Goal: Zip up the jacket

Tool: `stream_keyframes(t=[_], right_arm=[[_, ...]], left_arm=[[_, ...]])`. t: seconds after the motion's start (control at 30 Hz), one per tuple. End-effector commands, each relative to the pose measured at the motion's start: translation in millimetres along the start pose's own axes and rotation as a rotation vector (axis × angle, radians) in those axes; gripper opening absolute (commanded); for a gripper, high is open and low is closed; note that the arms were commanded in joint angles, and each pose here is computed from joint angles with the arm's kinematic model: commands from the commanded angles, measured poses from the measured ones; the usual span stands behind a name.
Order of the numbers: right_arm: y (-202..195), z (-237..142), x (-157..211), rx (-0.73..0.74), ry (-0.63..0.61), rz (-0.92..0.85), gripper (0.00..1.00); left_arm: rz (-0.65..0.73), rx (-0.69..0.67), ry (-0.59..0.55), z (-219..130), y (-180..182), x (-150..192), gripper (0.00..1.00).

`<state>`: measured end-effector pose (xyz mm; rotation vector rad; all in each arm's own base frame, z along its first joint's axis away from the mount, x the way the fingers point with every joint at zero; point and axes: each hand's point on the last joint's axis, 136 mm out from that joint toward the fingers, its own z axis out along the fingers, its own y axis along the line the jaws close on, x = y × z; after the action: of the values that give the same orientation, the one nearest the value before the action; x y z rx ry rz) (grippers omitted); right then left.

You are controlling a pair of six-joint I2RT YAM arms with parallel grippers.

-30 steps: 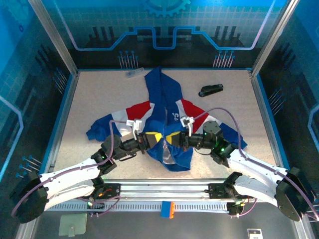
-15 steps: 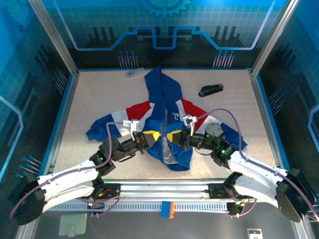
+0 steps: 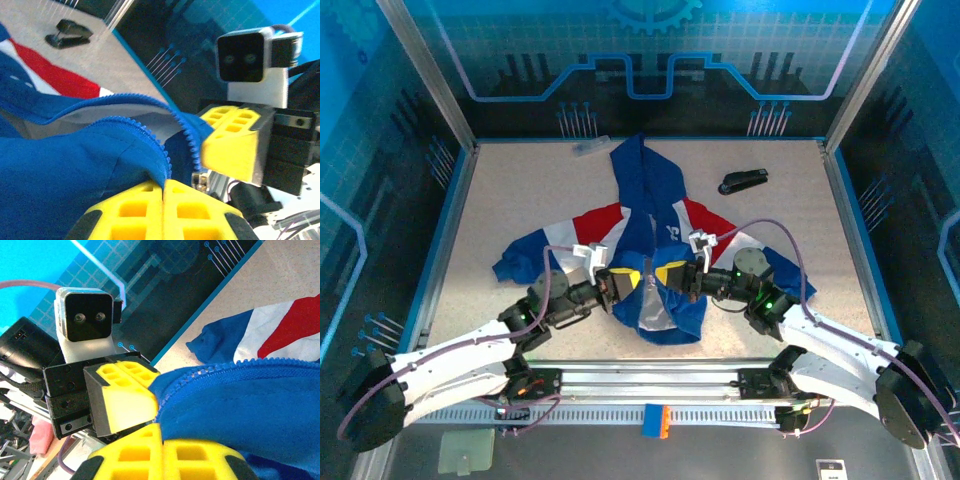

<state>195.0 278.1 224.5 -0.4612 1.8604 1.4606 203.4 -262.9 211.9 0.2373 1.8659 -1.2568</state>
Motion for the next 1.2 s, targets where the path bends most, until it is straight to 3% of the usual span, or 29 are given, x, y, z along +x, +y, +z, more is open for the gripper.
stream_keyframes(t=[0.0,0.23,0.53,0.63,0.8,0.9,1.0,1.17], right_arm=[[0.0,-2.6,-0.3,0.031,0.002,-0.022,0.00],[-52.5,-12.6,56.2,0.224,0.176,0.009,0.00],[-91.6,-15.3,112.8,0.289,0.313,0.072,0.00],[-95.6,-13.2,120.9,0.287,0.353,0.077,0.00],[-95.7,-10.2,122.4,0.275,0.363,0.078,0.00],[-94.3,-8.9,120.1,0.269,0.359,0.074,0.00],[-92.0,-7.1,117.4,0.260,0.355,0.074,0.00],[-88.1,-3.6,111.9,0.247,0.351,0.074,0.00]], left_arm=[[-0.032,-0.129,0.080,2.4,18.7,10.9,0.00],[-0.209,-0.295,0.230,3.7,59.5,60.1,0.00],[-0.314,-0.373,0.345,15.3,78.3,103.0,0.06],[-0.326,-0.383,0.366,17.9,77.5,104.8,0.14],[-0.332,-0.395,0.358,12.6,72.4,95.7,0.39],[-0.325,-0.394,0.364,3.9,68.4,87.1,0.46],[-0.340,-0.367,0.366,-5.8,68.9,78.2,0.45],[-0.392,-0.274,0.405,-16.2,65.2,67.4,0.33]])
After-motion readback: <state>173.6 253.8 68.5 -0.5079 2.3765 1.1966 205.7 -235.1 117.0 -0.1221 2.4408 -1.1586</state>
